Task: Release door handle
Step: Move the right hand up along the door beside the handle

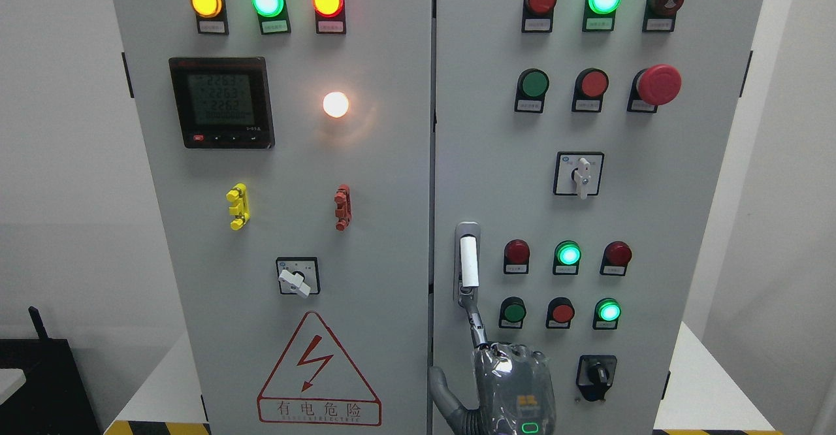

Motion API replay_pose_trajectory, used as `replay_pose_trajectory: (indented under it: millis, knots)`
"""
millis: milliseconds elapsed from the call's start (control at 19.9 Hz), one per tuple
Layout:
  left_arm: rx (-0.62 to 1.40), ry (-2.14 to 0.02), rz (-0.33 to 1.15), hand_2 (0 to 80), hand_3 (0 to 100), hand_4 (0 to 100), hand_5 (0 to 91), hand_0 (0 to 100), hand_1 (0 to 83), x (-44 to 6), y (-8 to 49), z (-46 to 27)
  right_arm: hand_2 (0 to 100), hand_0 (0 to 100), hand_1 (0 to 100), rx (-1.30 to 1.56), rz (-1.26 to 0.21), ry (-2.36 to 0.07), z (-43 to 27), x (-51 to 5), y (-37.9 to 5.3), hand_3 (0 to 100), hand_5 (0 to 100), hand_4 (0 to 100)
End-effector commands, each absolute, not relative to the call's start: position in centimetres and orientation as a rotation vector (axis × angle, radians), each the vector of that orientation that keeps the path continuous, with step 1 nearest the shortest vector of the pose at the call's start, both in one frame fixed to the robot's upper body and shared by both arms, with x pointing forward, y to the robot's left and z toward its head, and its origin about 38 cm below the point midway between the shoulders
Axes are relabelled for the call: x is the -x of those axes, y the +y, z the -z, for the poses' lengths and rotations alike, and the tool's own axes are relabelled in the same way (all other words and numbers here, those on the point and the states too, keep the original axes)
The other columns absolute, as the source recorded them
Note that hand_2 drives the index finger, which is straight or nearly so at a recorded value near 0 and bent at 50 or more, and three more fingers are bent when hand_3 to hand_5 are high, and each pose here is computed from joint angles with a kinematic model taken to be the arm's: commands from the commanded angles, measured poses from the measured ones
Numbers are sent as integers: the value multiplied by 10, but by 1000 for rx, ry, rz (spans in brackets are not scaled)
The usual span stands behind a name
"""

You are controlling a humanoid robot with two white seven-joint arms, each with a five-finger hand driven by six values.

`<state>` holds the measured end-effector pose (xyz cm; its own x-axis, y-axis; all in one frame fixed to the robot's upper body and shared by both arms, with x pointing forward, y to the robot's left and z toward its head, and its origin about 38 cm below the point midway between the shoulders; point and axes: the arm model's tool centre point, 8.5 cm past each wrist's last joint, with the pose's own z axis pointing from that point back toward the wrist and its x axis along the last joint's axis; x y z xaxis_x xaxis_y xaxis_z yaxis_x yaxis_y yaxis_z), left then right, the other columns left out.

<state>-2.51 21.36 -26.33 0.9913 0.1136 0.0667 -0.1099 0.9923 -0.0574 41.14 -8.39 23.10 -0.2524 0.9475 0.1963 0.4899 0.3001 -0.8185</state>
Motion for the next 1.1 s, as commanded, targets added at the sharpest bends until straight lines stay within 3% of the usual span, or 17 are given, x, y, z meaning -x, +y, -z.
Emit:
replay_pose_trajectory:
  millis: [0, 100, 301, 551, 752, 852, 1053]
  knots:
    - [54, -85, -100, 0, 0, 0, 0, 120, 389, 20, 214, 264, 139, 341, 358, 1288, -812, -1882, -233, -410, -84, 1000, 995, 1000]
    - [56, -85, -100, 0, 0, 0, 0, 120, 389, 20, 213, 264, 166, 342, 357, 1299, -797, -1901, -235, -409, -85, 1000, 995, 1000]
    - [56, -85, -100, 0, 0, 0, 0, 120, 389, 20, 213, 264, 341, 372, 376, 1326, -747, -1918, -238, -409, -92, 1000, 991, 1000]
    - [56, -85, -100, 0, 0, 0, 0, 120, 389, 20, 213, 264, 474, 410, 385, 1341, -713, -1934, -243, -408, -97, 1000, 992, 941]
    - [56, -85, -100, 0, 0, 0, 0, 120, 389, 20, 213, 264, 701, 488, 368, 1343, -704, -1941, -246, -407, -98, 1000, 991, 935]
    - [56, -85, -100, 0, 0, 0, 0, 120, 389, 20, 213, 264, 778, 486, 353, 1343, -702, -1938, -245, -407, -99, 1000, 989, 1000]
    - [56, -85, -100, 0, 0, 0, 0, 120, 389, 20, 213, 264, 936, 445, 304, 1311, -691, -1940, -244, -408, -100, 1000, 987, 1000]
